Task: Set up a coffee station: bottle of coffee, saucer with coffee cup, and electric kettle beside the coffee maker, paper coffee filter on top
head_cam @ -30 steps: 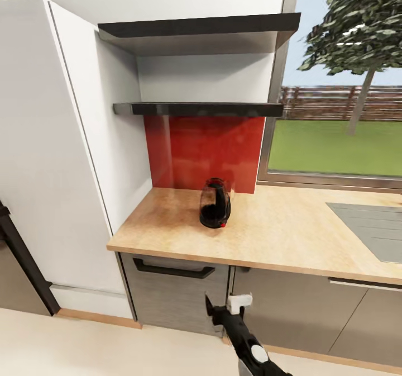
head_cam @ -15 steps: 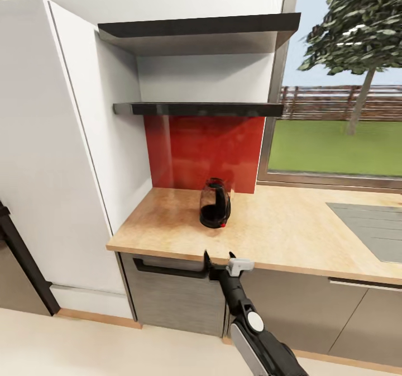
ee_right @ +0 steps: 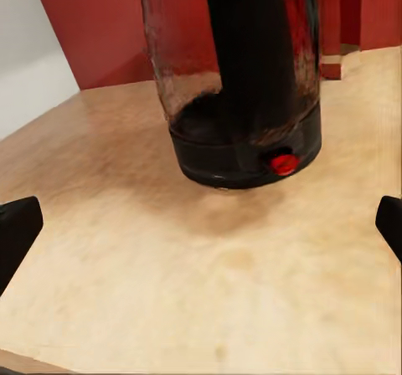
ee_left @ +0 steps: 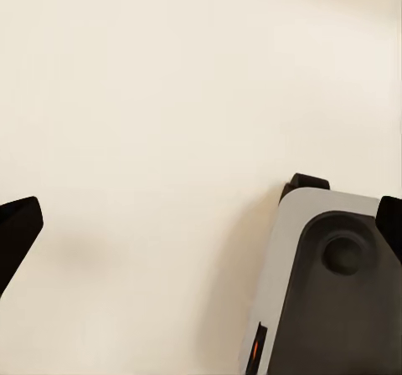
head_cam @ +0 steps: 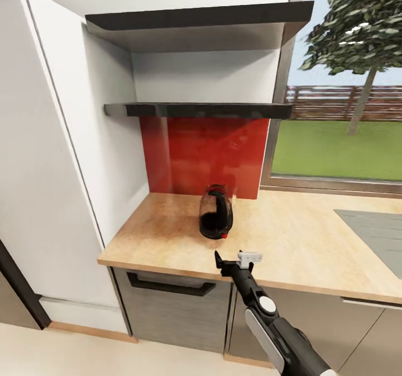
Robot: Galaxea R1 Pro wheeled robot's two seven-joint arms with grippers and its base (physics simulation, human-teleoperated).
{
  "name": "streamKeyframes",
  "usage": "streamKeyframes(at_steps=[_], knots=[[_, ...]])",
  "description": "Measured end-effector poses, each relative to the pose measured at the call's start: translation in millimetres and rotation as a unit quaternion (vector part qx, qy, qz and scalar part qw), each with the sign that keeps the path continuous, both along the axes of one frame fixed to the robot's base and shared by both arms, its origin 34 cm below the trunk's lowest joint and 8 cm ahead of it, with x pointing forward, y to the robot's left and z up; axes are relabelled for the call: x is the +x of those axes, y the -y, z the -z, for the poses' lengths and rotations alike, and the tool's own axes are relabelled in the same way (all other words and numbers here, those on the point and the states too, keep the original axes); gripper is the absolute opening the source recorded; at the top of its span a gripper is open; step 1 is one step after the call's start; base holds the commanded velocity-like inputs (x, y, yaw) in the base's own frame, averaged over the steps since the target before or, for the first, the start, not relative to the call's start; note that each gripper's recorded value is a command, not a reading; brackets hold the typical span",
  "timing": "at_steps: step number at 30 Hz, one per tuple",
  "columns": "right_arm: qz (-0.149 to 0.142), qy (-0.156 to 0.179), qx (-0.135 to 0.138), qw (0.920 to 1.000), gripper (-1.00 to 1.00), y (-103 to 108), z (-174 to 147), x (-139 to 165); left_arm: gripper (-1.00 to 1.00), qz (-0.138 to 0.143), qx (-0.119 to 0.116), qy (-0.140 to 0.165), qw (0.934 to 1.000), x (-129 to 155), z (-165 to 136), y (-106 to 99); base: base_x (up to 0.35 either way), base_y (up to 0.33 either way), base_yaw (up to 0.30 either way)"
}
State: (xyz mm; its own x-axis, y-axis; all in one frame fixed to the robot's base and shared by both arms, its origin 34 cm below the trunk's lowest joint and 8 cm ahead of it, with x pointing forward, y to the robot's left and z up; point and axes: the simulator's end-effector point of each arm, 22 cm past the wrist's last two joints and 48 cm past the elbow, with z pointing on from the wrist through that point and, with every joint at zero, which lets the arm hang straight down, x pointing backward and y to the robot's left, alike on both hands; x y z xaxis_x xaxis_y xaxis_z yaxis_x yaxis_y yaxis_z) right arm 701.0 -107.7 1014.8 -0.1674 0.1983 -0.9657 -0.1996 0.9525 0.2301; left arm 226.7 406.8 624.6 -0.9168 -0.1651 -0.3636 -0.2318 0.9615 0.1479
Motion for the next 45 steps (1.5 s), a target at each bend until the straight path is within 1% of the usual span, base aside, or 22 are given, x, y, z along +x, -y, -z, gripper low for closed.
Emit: streamKeyframes(at_steps=[4, 14, 26, 45], knots=[[0.002, 0.002, -0.001, 1.0000, 1.00, 4, -1, 1, 1.00, 0.000, 0.000, 0.000, 1.0000, 0, 0, 0, 0.338, -0.097, 0.000], [0.003, 0.004, -0.002, 1.0000, 1.00, 5, -3, 1, 1.00, 0.000, 0.000, -0.002, 1.0000, -1, 0, -1, 0.311, -0.091, 0.000], [0.002, 0.004, -0.006, 1.0000, 1.00, 8, -2, 2, 1.00, 0.001, 0.001, -0.006, 1.0000, -9, 1, -1, 0.092, 0.025, 0.000], [0.000, 0.004, -0.006, 1.0000, 1.00, 6, -2, 1, 1.00, 0.001, 0.001, -0.006, 1.0000, -10, 1, 0, 0.003, 0.023, 0.000]])
